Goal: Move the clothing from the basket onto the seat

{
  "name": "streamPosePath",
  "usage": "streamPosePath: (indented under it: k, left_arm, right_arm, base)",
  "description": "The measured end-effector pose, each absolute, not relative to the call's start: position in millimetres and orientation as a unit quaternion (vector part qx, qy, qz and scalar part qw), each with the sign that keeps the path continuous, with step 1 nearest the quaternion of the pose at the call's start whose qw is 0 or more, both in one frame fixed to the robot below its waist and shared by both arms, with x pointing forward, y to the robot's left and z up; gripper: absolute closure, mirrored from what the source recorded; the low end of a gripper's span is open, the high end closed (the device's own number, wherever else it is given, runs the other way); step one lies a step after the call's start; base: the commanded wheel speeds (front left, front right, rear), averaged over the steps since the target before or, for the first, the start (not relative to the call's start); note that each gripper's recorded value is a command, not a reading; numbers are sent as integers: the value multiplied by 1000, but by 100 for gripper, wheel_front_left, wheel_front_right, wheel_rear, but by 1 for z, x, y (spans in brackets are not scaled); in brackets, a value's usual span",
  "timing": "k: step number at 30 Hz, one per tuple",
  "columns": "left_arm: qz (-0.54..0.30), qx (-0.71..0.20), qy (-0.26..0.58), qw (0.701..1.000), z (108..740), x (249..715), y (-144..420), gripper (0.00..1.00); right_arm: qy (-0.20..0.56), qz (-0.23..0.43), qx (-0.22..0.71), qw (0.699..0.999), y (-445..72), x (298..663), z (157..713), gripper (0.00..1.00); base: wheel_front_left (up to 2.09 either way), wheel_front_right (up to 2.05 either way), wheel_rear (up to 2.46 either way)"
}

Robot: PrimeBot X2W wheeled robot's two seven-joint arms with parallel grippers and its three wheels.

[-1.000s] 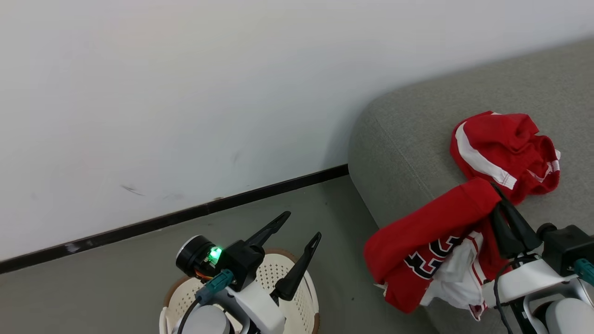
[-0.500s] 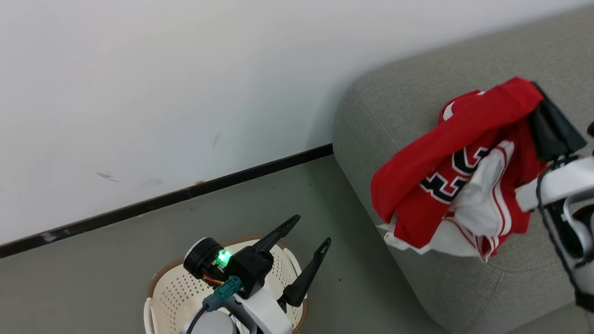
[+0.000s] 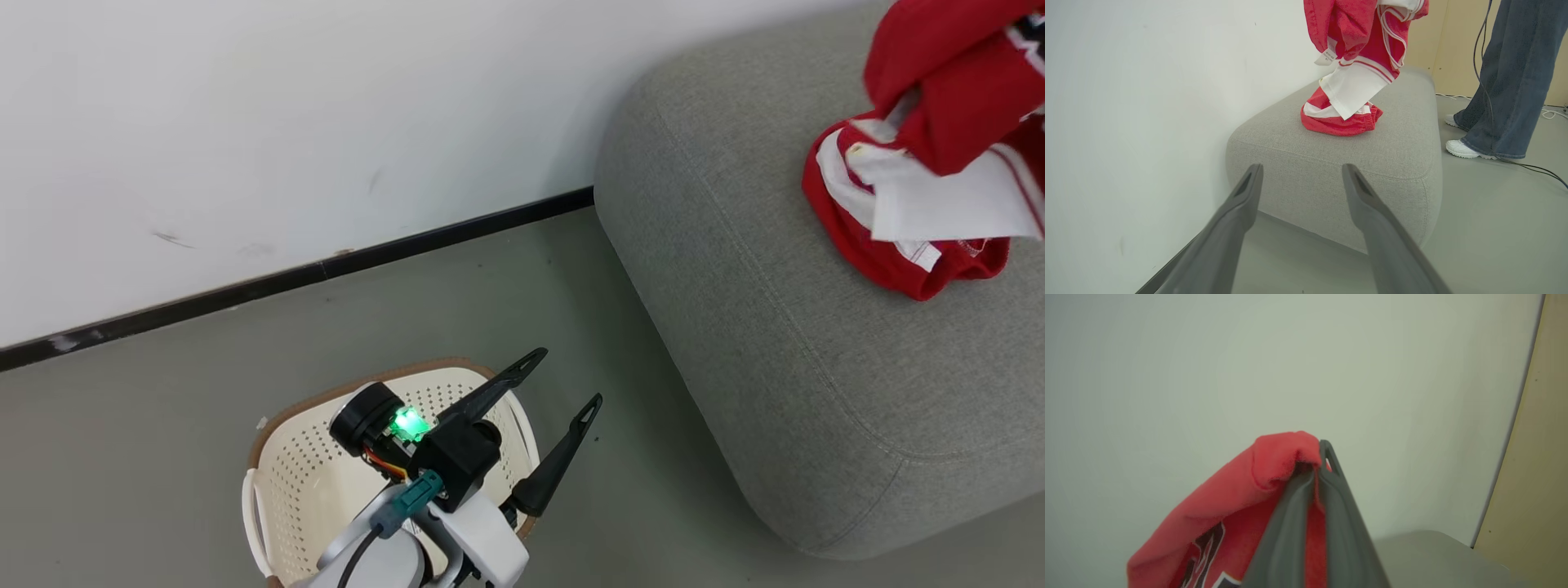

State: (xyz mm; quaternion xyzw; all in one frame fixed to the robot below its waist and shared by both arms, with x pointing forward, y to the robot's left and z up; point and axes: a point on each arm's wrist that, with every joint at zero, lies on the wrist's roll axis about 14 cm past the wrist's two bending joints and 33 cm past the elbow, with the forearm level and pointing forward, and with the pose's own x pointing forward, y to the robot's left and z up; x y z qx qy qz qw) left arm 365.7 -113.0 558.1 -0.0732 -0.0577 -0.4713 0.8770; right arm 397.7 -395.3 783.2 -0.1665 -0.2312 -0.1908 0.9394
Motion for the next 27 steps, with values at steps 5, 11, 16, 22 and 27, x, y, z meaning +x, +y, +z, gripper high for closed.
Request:
streamPosePath:
  k: [5,11,16,22,27]
  left_arm:
    - [-472,-72,-56,877,555,375,-112,0]
    - [-470,-69,-52,879,549,388,-108,0]
    - [-469,-68,-49,879,545,397,-106,0]
    - [-469,-63,-44,880,537,407,-105,0]
    - [-466,-65,-38,882,531,415,-103,0]
  right_arm:
    - [-268,-239,-184,915,-428,393,832,100]
    - [-238,-260,-210,912,-445,408,833,100]
    - [-209,-252,-215,920,-444,434,817,100]
    - [-180,-254,-232,921,-449,455,803,100]
    - [-141,-229,-231,935,-439,486,767,100]
  base:
    - [0,0,0]
    - [0,0,0]
    - [0,0,0]
    - [0,0,0]
    - [0,0,0]
